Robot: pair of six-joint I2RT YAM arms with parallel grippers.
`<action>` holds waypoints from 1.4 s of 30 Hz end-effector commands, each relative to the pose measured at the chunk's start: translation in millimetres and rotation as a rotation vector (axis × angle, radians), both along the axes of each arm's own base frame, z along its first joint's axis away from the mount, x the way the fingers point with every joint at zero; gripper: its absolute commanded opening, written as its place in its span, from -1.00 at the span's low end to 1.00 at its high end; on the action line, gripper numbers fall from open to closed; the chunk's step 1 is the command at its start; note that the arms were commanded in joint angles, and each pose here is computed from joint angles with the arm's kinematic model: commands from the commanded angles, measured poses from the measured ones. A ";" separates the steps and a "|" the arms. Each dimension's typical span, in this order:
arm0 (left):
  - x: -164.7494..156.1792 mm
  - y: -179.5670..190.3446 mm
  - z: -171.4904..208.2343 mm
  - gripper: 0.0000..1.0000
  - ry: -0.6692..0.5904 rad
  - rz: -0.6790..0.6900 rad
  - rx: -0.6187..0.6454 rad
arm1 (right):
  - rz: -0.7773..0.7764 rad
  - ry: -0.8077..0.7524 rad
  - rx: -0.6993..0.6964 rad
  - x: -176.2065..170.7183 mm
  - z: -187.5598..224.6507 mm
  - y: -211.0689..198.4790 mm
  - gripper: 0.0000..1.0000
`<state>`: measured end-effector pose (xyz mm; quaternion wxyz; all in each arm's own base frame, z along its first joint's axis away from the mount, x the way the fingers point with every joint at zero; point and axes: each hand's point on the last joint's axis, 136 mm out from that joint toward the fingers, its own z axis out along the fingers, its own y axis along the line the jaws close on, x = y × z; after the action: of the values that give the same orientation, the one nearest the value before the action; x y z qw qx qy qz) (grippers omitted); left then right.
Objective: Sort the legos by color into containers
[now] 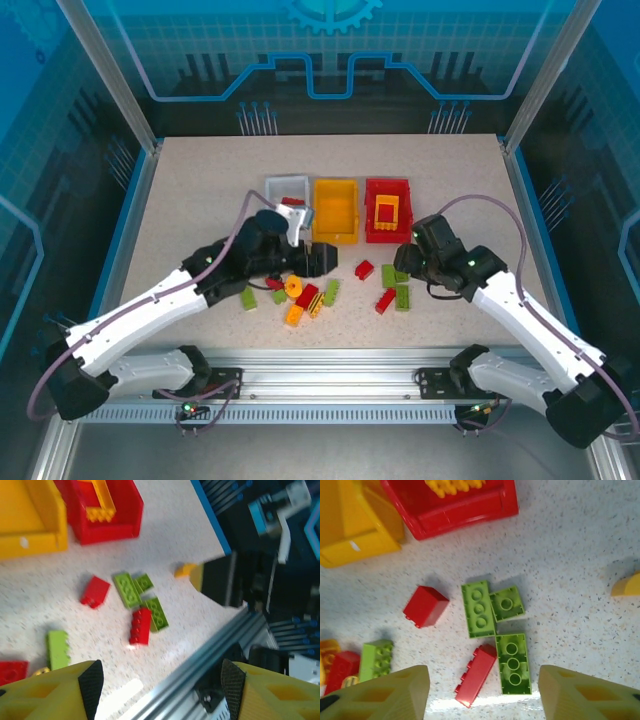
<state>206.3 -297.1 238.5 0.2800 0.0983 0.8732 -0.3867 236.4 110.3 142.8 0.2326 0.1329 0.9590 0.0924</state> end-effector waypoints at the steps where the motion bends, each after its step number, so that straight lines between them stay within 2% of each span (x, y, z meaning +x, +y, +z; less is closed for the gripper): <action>1: -10.8 -13.7 -10.3 0.36 0.021 0.010 -0.045 | 0.046 0.151 -0.032 -20.2 -38.9 -1.3 0.27; 6: -24.9 -31.3 -27.0 0.36 0.027 -0.017 -0.033 | 0.111 0.165 -0.075 -5.8 -58.7 5.1 0.45; 12: -26.7 -39.5 -32.7 0.36 0.024 -0.022 -0.002 | 0.146 0.210 -0.120 7.8 -78.5 5.1 0.31; 19: -24.0 -33.3 -29.3 0.36 -0.005 0.000 0.003 | 0.118 0.267 -0.099 -14.7 -92.8 2.2 0.35; 25: -24.8 -33.8 -28.0 0.36 0.000 -0.003 0.001 | 0.052 0.269 -0.112 -28.2 -91.9 -11.7 0.07; 27: -24.6 -32.8 -26.5 0.36 -0.004 -0.001 -0.001 | 0.064 0.280 -0.092 -36.0 -91.9 -9.6 0.05; 34: -24.4 -33.3 -28.4 0.36 -0.004 -0.003 0.004 | 0.110 0.320 -0.081 -62.7 -102.2 -3.7 0.05; 42: -26.3 -38.1 -27.4 0.36 -0.009 -0.023 0.000 | 0.148 0.359 -0.109 -58.8 -118.9 4.3 0.17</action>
<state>179.9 -329.2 195.9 0.2659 0.1057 0.8825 -0.3734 178.3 111.7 28.8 0.0643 0.0701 0.9949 0.0345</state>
